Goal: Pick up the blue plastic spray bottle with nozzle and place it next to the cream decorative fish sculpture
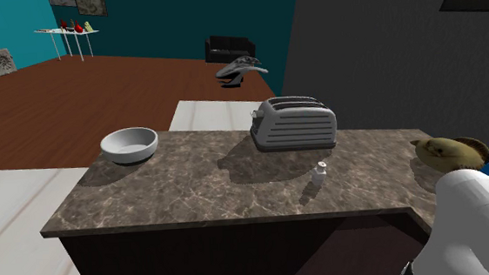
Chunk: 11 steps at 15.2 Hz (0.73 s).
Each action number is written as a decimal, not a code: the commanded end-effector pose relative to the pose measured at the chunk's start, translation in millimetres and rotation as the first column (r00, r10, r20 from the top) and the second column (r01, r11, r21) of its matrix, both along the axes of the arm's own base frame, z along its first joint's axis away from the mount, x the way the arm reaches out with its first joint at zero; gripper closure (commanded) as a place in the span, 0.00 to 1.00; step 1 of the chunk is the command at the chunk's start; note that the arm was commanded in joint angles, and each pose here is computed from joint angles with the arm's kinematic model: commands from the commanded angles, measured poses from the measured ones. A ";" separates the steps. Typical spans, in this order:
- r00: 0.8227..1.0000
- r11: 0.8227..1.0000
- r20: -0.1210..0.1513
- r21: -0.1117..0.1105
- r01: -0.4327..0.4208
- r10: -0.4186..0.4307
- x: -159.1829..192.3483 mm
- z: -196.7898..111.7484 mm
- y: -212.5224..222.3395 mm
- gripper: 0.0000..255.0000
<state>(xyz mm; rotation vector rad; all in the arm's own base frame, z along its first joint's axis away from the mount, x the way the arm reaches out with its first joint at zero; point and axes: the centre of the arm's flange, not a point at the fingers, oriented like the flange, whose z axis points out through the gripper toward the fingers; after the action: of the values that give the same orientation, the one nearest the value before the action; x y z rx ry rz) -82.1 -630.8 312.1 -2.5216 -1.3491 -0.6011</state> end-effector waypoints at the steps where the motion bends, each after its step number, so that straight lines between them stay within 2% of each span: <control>1: 1.000 1.000 0.000 0.000 0.000 0.000 0.1 -0.5 0.0 1.00; 4: 1.000 1.000 0.000 0.000 0.000 0.000 0.1 -0.5 0.0 1.00; 5: 1.000 1.000 0.000 0.000 0.000 0.000 0.1 -0.5 -0.1 0.00; 10: 1.000 1.000 0.000 0.000 0.000 0.000 0.1 -0.5 0.0 0.00; 11: 1.000 1.000 0.000 0.000 0.000 0.000 -3.2 11.3 -4.9 0.00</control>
<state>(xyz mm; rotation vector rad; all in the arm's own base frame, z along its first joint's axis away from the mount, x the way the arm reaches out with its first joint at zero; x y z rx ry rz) -84.3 -633.8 316.1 -2.5221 -1.3495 -0.6009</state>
